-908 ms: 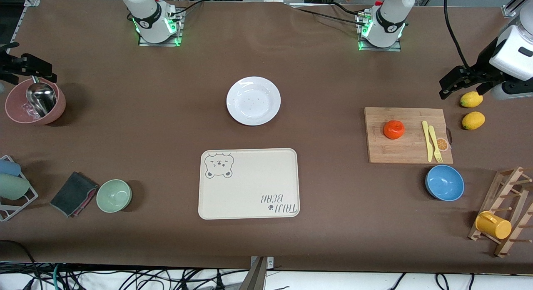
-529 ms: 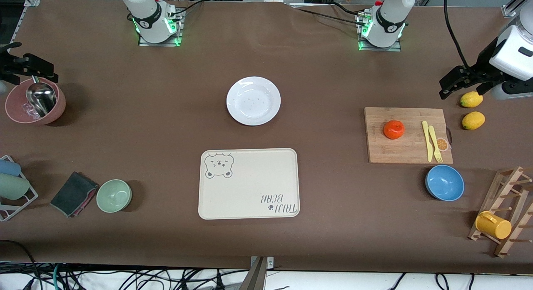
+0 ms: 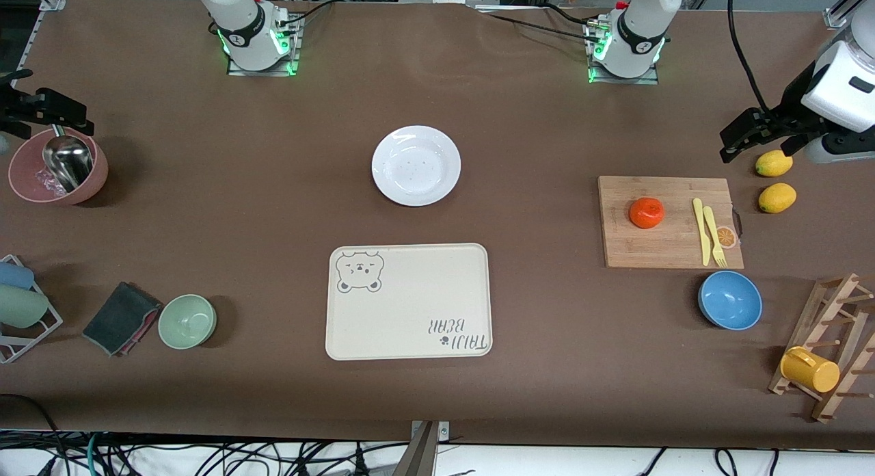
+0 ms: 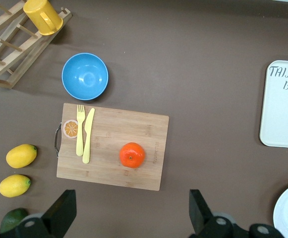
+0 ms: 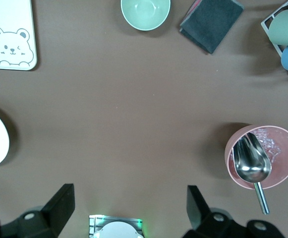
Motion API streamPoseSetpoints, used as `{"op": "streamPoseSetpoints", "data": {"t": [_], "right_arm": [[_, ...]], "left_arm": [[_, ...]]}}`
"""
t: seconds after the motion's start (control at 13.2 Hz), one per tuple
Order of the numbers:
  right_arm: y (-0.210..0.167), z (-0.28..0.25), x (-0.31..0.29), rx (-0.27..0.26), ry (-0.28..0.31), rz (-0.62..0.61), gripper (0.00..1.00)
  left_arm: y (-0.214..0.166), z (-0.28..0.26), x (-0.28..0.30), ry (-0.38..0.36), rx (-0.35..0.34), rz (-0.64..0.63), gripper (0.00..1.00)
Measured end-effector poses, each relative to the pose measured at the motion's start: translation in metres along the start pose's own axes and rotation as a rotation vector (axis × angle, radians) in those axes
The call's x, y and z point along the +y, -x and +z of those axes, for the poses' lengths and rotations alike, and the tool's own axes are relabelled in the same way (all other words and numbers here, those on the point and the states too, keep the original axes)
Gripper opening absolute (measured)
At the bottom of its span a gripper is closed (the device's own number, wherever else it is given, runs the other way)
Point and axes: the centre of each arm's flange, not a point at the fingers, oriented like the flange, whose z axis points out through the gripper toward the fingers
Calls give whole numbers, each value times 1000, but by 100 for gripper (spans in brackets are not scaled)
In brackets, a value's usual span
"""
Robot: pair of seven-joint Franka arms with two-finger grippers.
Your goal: Place orange and plate with both arms
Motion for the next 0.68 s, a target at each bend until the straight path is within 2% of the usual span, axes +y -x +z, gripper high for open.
{"op": "streamPoseSetpoints", "data": {"t": [0.68], "right_arm": [[0,0,0,-1,0,0,100]], "left_arm": [[-8,11,-13,-3,-19,-26,100]]}}
